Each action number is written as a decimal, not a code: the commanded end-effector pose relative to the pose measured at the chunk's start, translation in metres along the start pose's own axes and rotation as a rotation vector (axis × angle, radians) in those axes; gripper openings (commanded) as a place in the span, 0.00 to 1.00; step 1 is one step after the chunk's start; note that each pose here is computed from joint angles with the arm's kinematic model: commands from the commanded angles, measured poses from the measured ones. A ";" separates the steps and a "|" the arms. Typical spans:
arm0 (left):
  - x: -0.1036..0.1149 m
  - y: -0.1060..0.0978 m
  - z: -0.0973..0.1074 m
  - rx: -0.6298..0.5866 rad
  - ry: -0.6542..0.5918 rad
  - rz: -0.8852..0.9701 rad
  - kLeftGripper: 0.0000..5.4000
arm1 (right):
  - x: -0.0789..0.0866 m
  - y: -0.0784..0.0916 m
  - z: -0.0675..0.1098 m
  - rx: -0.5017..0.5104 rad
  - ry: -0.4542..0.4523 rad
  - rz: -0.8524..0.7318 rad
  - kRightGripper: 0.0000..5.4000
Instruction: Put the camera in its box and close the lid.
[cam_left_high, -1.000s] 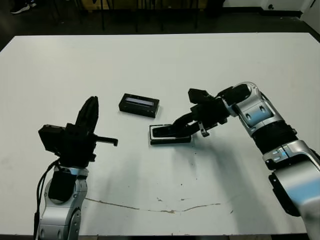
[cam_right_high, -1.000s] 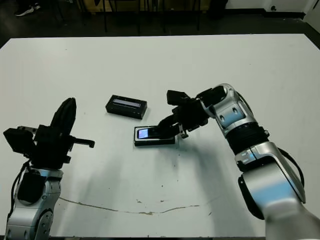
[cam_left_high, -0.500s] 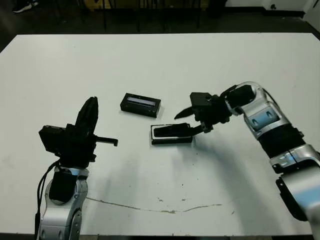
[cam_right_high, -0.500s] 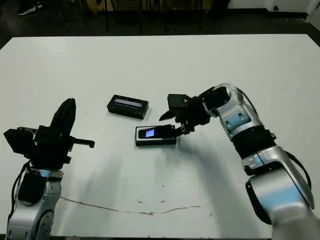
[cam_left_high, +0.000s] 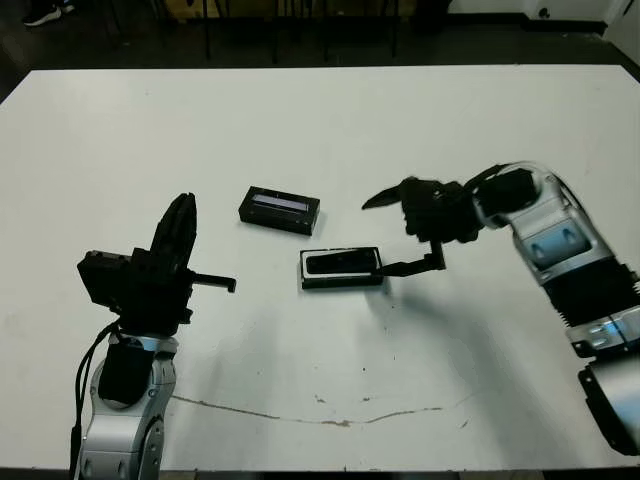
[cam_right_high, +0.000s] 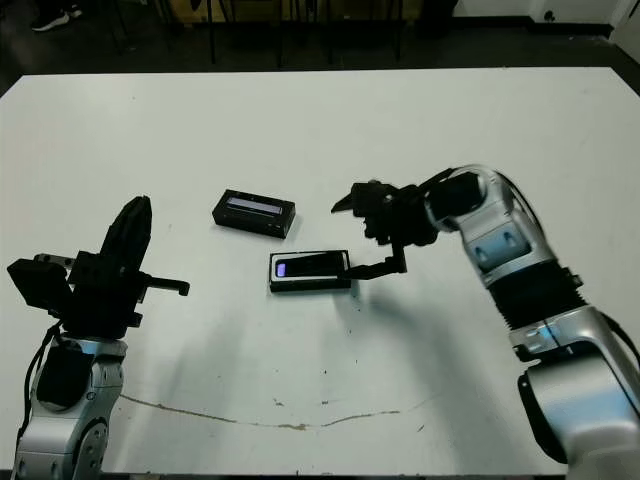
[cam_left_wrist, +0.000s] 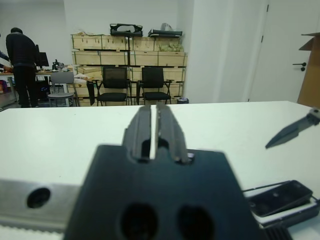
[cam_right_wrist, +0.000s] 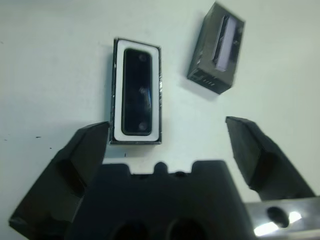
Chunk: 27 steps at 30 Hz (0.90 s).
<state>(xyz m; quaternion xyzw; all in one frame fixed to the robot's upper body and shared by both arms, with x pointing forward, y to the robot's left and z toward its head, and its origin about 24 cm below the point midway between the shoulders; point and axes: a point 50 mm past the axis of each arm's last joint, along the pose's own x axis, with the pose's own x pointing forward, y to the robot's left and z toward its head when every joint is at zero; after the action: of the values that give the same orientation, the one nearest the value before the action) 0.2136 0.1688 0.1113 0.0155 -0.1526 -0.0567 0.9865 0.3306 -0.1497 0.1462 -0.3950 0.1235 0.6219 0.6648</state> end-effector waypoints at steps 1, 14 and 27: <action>-0.002 0.002 -0.006 0.008 0.031 -0.003 0.00 | -0.009 0.003 -0.002 0.070 -0.071 -0.012 1.00; -0.003 0.001 -0.006 0.014 0.038 0.008 0.00 | -0.028 0.020 0.017 0.368 -0.341 -0.307 1.00; -0.003 0.005 -0.007 0.004 0.035 0.011 0.00 | -0.017 0.087 0.012 0.463 -0.418 -0.996 0.63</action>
<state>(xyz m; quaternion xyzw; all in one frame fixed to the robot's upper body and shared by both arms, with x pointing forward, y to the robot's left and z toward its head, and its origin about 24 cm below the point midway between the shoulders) 0.2139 0.1709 0.1108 0.0158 -0.1549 -0.0530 0.9864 0.2488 -0.1570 0.1412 -0.1325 -0.0860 0.2753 0.9483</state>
